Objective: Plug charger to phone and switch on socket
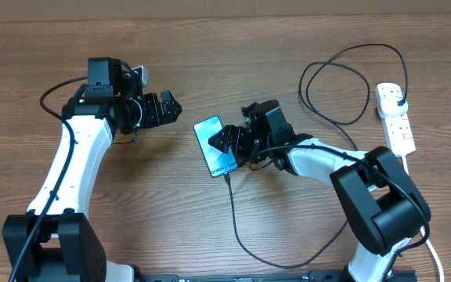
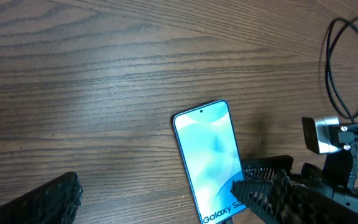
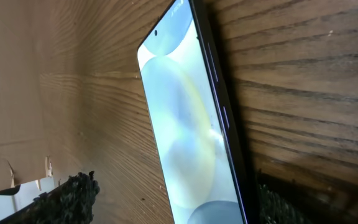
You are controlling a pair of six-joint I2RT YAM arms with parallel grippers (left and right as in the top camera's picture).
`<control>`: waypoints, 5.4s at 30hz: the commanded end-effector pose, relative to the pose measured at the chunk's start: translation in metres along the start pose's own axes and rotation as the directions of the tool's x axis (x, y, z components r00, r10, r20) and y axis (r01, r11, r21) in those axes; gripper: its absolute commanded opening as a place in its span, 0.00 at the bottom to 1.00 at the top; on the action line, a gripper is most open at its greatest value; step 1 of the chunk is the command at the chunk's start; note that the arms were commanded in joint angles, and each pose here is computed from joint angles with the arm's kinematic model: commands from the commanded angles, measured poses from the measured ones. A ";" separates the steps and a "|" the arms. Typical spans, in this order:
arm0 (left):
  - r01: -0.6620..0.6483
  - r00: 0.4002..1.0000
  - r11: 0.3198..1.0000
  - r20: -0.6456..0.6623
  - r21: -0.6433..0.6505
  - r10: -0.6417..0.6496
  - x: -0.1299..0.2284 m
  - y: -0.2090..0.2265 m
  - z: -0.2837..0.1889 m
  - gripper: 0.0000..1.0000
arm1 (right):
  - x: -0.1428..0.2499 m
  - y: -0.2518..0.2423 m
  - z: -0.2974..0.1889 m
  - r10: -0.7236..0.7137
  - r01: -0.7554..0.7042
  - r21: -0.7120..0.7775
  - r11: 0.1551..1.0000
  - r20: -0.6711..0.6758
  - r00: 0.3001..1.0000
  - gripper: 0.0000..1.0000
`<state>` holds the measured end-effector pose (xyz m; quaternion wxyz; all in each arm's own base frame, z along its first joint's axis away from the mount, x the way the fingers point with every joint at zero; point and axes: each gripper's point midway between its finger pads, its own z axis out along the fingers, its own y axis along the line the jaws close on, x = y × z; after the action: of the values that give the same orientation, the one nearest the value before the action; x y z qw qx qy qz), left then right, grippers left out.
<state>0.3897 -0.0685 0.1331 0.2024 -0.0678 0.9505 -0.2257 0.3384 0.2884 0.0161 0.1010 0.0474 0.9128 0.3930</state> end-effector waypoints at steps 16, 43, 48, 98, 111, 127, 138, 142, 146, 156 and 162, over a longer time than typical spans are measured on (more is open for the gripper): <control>-0.010 0.999 1.000 0.031 -0.002 0.010 -0.008 -0.002 -0.008 1.00 | 0.060 -0.089 0.000 0.189 -0.145 0.303 0.942 -0.121 0.974 0.92; -0.010 0.999 1.000 0.031 -0.002 0.010 -0.008 -0.002 -0.008 1.00 | 0.083 -0.067 0.014 0.125 -0.071 0.266 0.961 -0.191 0.974 1.00; -0.010 0.999 1.000 0.031 -0.002 0.010 -0.008 -0.002 -0.008 1.00 | 0.082 -0.069 0.013 0.123 -0.070 0.272 0.960 -0.186 0.975 1.00; -0.010 0.999 1.000 0.031 -0.002 0.010 -0.008 -0.002 -0.008 1.00 | -0.037 -0.115 -0.124 -0.246 0.195 0.752 0.630 -0.045 0.968 1.00; -0.010 0.999 1.000 0.031 -0.002 0.010 -0.008 -0.002 -0.008 1.00 | -0.037 -0.115 -0.124 -0.246 0.195 0.752 0.630 -0.045 0.968 1.00; -0.009 1.000 1.000 0.030 -0.002 0.009 -0.008 -0.002 -0.008 1.00 | -0.037 -0.115 -0.124 -0.246 0.195 0.752 0.630 -0.045 0.968 1.00; -0.012 0.999 1.000 0.035 -0.001 0.012 -0.008 -0.003 -0.010 1.00 | -0.037 -0.115 -0.124 -0.246 0.195 0.752 0.630 -0.045 0.968 1.00; -0.017 0.999 1.000 0.045 0.002 0.017 -0.009 -0.005 -0.013 1.00 | -0.037 -0.115 -0.124 -0.246 0.195 0.752 0.630 -0.045 0.968 1.00; -0.023 0.998 1.000 0.059 0.005 0.023 -0.010 -0.008 -0.018 1.00 | -0.037 -0.115 -0.124 -0.246 0.195 0.752 0.630 -0.045 0.968 1.00; -0.038 0.995 0.999 0.089 0.011 0.036 0.001 -0.013 -0.035 1.00 | -0.037 -0.115 -0.124 -0.246 0.195 0.752 0.630 -0.045 0.968 1.00; -0.032 0.996 0.999 0.078 0.009 0.032 0.018 -0.009 -0.037 1.00 | -0.037 -0.115 -0.124 -0.246 0.195 0.752 0.630 -0.045 0.968 1.00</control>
<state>0.3665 -0.0685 0.1620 0.2410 -0.0586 0.9415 -0.2282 0.3373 0.1142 0.0109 0.1292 -0.0161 0.9908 -0.0379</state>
